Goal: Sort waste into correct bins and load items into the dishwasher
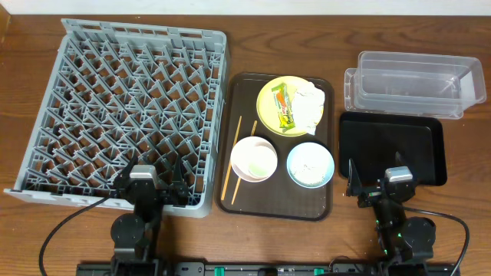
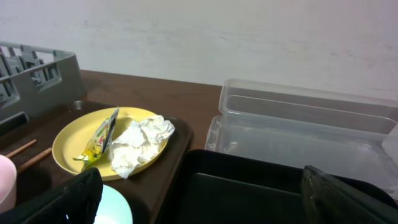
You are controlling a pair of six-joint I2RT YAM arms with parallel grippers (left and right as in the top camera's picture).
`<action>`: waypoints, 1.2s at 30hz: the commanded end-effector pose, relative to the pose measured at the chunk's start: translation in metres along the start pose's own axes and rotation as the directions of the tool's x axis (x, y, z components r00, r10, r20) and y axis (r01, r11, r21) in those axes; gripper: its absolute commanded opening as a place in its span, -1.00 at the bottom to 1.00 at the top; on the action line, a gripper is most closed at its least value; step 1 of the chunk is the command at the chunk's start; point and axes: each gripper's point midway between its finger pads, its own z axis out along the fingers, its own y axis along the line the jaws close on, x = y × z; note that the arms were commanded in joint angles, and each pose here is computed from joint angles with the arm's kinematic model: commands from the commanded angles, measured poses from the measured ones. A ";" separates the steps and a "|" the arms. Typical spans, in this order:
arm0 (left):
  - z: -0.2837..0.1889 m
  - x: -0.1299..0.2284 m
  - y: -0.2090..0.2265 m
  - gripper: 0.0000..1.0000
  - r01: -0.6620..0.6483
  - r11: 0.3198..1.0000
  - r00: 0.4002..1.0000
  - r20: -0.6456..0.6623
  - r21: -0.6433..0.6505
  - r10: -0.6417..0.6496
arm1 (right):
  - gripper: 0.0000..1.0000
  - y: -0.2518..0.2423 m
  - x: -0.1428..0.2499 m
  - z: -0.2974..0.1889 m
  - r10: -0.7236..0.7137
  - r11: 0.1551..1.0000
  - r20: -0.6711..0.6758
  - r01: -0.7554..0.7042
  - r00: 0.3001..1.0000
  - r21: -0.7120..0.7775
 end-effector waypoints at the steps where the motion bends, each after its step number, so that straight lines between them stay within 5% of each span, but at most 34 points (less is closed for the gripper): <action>1: 0.002 0.016 0.001 0.96 0.009 1.000 0.999 -0.041 -0.006 -0.009 | 0.98 -0.003 0.002 0.000 0.003 1.000 -0.005 -0.003 1.000 0.013; 36: 0.001 0.012 0.001 0.96 0.010 1.000 0.999 -0.034 -0.005 -0.010 | 0.99 -0.004 0.002 0.000 0.061 0.998 -0.006 -0.061 0.998 0.017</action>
